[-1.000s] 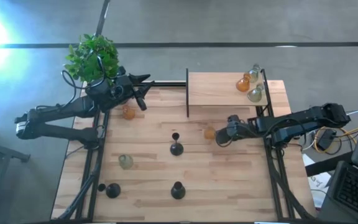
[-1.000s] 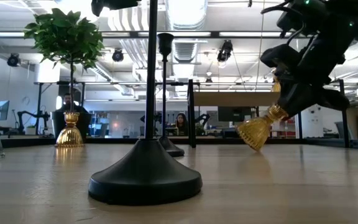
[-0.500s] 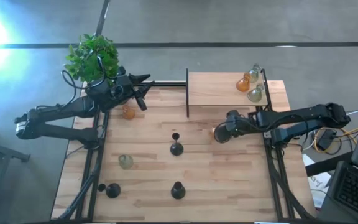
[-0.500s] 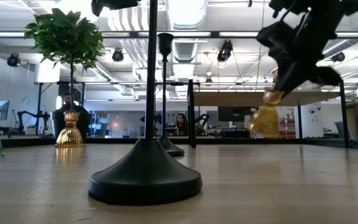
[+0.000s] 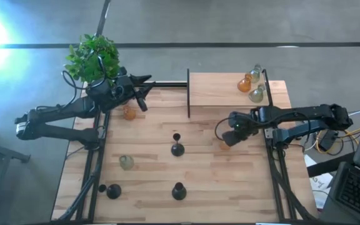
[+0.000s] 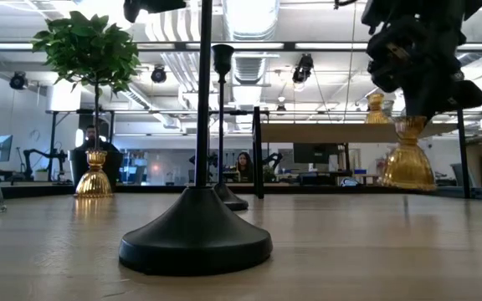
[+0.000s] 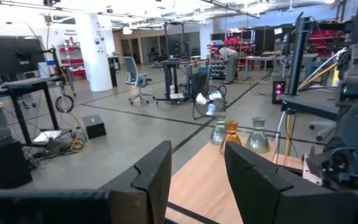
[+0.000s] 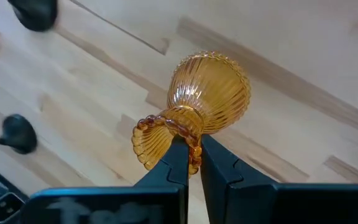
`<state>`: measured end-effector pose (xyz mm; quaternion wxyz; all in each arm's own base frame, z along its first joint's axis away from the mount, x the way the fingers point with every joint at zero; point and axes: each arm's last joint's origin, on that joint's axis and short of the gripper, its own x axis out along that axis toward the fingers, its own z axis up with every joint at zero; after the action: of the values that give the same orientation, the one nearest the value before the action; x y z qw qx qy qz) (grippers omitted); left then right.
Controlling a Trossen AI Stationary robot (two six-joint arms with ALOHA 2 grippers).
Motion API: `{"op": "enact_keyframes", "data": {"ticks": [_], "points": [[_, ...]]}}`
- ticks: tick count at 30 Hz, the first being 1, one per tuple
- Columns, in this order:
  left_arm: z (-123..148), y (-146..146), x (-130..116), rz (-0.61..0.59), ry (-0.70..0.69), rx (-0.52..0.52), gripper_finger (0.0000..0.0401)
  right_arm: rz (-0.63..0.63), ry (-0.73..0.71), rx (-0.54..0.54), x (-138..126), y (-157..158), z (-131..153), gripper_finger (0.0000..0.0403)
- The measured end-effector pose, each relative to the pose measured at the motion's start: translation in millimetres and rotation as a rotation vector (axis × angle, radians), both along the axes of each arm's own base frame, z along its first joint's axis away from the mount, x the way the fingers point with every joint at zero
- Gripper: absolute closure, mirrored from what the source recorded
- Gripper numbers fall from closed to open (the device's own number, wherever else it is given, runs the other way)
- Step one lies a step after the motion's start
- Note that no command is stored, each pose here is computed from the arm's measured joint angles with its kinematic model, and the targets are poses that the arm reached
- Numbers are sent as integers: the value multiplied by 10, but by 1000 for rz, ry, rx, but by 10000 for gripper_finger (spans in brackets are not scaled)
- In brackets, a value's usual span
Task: Pick & Place candle stick holders
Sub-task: Put the bottom orange glass candle holder on the shelf
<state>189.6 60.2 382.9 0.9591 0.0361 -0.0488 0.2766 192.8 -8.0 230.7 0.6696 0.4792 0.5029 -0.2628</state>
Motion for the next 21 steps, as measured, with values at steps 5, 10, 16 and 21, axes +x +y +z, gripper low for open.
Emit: {"op": "enact_keyframes", "data": {"ticks": [5,10,16,21], "points": [[0,-3,2,-14,-3,-5,247,8,35,0,-46,-24,-109,393],[0,-5,3,-22,-3,-4,247,24,53,8,-80,-52,-187,393],[0,-10,6,-41,-8,-11,247,39,47,29,-99,-57,-255,392],[0,-9,6,-42,-11,-16,247,42,39,0,-88,-62,-257,387]]}}
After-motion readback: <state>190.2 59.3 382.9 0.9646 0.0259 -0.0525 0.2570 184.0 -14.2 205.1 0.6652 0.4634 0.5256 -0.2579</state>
